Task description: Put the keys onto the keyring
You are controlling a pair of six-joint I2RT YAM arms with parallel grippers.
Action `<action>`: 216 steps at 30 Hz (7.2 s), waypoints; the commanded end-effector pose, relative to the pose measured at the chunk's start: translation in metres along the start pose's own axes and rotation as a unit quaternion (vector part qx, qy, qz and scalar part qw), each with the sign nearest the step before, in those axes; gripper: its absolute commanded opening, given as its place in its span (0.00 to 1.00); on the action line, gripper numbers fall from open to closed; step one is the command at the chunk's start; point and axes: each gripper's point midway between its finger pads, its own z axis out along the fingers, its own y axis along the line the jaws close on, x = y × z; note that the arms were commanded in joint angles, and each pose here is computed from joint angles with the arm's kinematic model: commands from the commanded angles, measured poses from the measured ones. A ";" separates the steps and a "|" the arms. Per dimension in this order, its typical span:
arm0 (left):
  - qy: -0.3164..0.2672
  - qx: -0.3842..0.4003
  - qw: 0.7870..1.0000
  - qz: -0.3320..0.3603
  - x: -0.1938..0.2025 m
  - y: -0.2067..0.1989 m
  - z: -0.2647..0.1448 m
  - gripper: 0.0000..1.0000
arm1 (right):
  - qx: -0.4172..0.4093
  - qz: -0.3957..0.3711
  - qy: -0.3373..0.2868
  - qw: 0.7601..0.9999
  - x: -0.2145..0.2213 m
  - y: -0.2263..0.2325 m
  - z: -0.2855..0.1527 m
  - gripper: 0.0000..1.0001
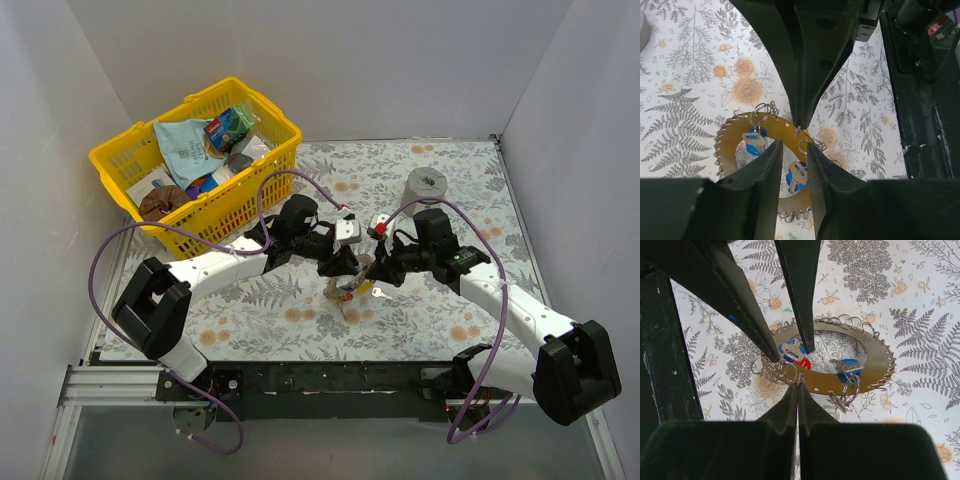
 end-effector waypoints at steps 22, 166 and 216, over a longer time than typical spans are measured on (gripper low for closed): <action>-0.026 0.058 0.998 -0.022 0.004 -0.009 0.023 0.16 | -0.021 -0.029 -0.033 0.999 -0.017 0.006 -0.001 0.01; -0.036 0.099 0.994 -0.038 -0.007 -0.002 0.012 0.27 | -0.060 0.007 -0.047 0.997 -0.022 -0.007 -0.004 0.01; -0.196 0.007 0.977 -0.088 -0.043 0.009 -0.003 0.00 | -0.024 0.039 -0.175 0.984 -0.040 -0.011 -0.027 0.43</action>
